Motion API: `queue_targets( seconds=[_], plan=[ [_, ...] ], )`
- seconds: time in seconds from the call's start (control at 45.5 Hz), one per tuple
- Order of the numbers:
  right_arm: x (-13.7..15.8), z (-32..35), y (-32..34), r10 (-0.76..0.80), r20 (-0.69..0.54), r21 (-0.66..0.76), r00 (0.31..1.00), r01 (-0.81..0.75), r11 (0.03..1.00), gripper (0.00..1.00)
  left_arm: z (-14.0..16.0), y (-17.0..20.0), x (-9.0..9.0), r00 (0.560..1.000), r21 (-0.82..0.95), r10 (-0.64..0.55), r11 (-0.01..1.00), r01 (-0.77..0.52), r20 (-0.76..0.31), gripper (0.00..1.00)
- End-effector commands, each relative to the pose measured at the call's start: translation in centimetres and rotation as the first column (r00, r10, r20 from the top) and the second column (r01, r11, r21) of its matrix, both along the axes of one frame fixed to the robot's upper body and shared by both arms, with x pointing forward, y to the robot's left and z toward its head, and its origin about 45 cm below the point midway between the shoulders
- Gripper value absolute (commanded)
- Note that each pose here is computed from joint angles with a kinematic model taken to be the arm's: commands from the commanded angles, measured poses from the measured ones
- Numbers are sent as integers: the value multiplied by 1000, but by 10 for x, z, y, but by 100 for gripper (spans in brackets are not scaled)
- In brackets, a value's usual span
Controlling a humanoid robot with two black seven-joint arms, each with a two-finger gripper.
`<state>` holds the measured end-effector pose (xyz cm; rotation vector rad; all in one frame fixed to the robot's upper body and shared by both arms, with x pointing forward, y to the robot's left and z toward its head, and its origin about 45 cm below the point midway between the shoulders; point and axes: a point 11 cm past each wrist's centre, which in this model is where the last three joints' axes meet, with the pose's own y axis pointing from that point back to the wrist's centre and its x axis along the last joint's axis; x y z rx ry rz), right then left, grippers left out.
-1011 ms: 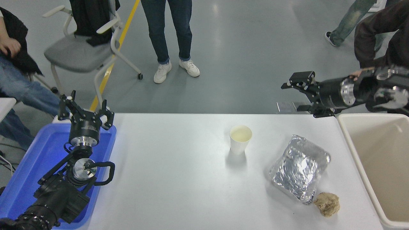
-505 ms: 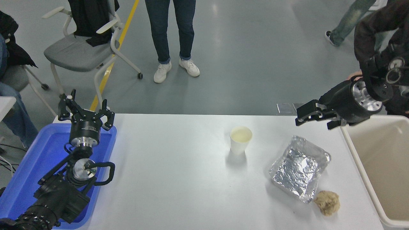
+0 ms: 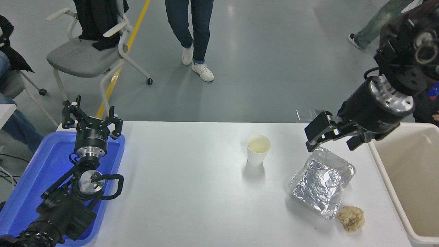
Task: Pick up paper cup place in dustbin
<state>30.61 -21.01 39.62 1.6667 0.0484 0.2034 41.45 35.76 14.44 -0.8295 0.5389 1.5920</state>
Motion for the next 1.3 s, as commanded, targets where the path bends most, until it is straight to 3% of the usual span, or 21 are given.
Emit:
queue_targets(
  seconds=[0.0, 0.132, 0.308, 0.571, 1.011, 1.275],
  plan=[
    [-6, 7, 23, 54, -2, -10, 999, -54, 998, 100, 0, 0, 0, 1000, 0, 2, 1000, -2, 1, 99],
    [1, 2, 35, 93, 10, -3, 996, -93, 996, 100, 0, 0, 0, 1000, 0, 2, 1000, -2, 1, 99],
    [45, -15, 37, 111, 181, -32, 977, -107, 994, 100, 0, 0, 0, 1000, 0, 1, 1000, -1, 2, 99],
    [77, -58, 35, 135, 250, -64, 959, -122, 990, 100, 0, 0, 0, 1000, 0, 2, 1000, -2, 1, 99],
    [90, -99, 3, 79, 239, -80, 968, -61, 995, 100, 0, 0, 0, 1000, 0, 2, 1000, -2, 1, 99],
    [115, -121, 15, 36, 370, -20, 928, -31, 999, 100, 0, 0, 0, 1000, 0, 0, 1000, 0, 0, 99]
  ],
)
